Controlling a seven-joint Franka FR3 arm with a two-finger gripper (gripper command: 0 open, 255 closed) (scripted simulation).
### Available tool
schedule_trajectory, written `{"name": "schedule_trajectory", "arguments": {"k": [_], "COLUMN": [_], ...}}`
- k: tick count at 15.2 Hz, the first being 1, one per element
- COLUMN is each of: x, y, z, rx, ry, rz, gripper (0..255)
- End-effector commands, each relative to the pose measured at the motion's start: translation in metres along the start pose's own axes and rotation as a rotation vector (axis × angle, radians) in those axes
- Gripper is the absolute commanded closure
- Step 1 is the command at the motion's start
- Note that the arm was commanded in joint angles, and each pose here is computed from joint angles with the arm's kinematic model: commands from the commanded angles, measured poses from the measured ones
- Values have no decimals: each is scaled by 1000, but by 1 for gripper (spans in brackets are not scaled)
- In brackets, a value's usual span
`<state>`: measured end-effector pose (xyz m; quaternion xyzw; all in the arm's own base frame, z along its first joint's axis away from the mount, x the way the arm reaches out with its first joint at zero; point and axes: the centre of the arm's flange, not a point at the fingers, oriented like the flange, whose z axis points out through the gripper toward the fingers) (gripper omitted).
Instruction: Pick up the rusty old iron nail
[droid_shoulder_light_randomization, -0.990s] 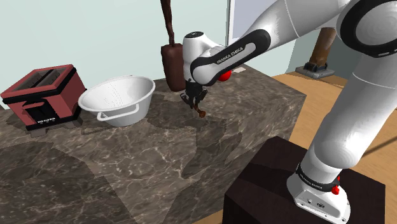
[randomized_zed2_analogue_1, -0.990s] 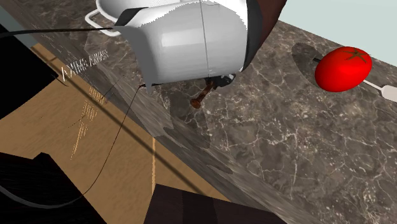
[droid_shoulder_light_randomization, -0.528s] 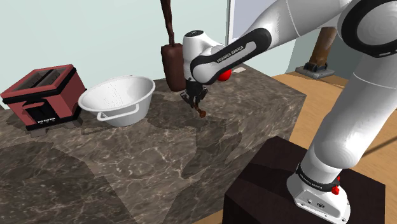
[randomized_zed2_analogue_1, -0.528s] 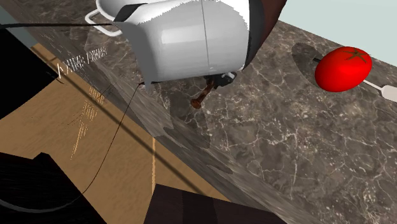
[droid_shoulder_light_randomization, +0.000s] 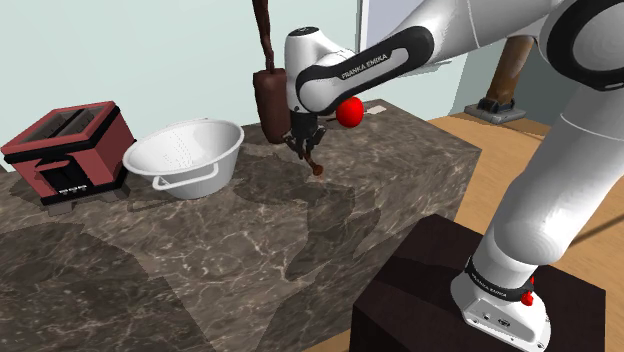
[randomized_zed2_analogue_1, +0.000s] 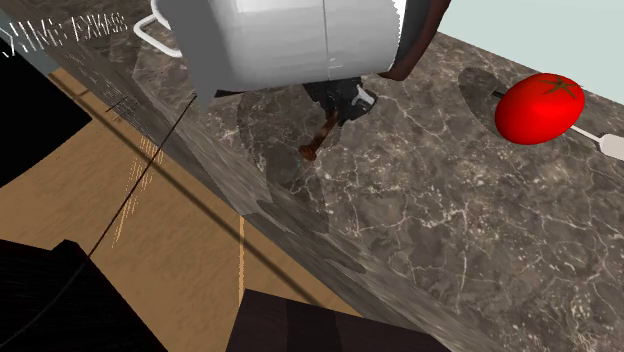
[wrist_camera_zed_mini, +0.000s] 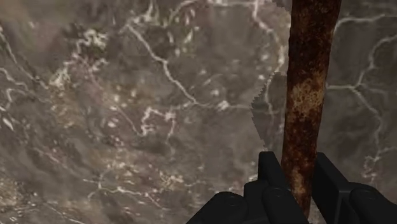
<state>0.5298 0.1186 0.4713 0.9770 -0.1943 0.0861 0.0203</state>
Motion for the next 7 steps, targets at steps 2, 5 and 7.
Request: {"name": "schedule_trajectory", "arguments": {"k": [2, 5, 7], "x": [1, 4, 4], "y": [1, 1, 1], "z": [-15, -31, -32], "rx": [0, 0, 0], "ry": [0, 0, 0], "rz": [0, 0, 0], "gripper": [255, 255, 255]}}
